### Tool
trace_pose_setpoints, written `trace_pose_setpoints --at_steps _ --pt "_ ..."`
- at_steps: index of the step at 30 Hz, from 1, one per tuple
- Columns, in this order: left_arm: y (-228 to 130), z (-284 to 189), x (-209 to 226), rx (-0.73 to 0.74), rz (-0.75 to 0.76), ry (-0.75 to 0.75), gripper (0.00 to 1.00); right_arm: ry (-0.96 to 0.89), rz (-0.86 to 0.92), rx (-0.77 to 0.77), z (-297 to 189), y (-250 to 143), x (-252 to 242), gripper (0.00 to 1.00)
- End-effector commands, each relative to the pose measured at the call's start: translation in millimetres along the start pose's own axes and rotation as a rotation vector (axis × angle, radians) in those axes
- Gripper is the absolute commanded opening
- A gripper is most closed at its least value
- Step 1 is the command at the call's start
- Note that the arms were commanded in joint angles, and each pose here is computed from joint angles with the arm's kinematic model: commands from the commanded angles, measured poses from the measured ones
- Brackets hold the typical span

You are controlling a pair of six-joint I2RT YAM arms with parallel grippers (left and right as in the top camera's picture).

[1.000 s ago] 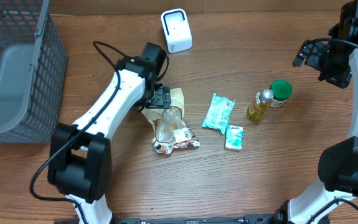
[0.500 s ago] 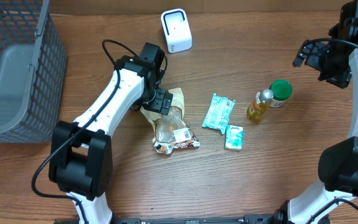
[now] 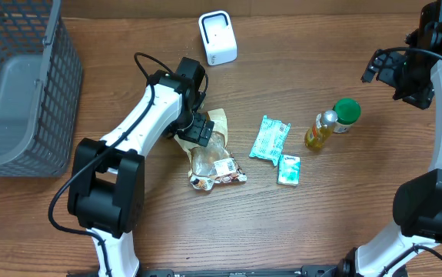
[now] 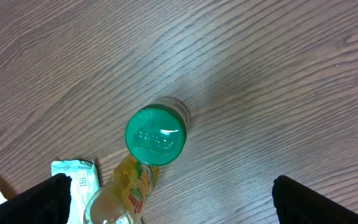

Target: Scan the item barcode

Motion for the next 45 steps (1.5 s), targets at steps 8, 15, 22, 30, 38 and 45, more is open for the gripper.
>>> trace_pose_setpoints --at_steps 8,15,22,30,38,45 --pt "1.9 8.6 -0.1 0.022 0.013 -0.009 1.0 -0.005 0.005 -0.02 -6.1 -0.6 -0.1 1.0" --pt "1.8 8.7 -0.1 0.022 0.012 -0.01 1.0 -0.005 0.005 -0.02 -6.1 -0.6 -0.1 1.0" --pt "1.6 8.9 0.0 0.023 0.012 -0.009 1.0 -0.005 0.005 -0.02 -6.1 -0.6 -0.1 1.0" --pt "1.8 9.1 -0.1 0.022 0.012 -0.01 1.0 -0.005 0.005 -0.02 -6.1 -0.6 -0.1 1.0" --pt "1.1 9.6 0.1 0.025 0.005 -0.008 1.0 -0.005 0.005 -0.02 -6.1 -0.6 -0.1 1.0" --pt "1.0 9.6 0.1 0.026 -0.022 -0.008 1.0 -0.005 0.005 -0.02 -6.1 -0.6 -0.1 1.0"
Point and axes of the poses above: each gripper's point midway between its finger pads, its own z axis out along the fingers, its own x axis along the line the jaws close on, y = z × x, the point moved 9 cm from there along -z, back along the fingers, and after that the axes turned 13 degrees about -z, right-handed, at the moved point
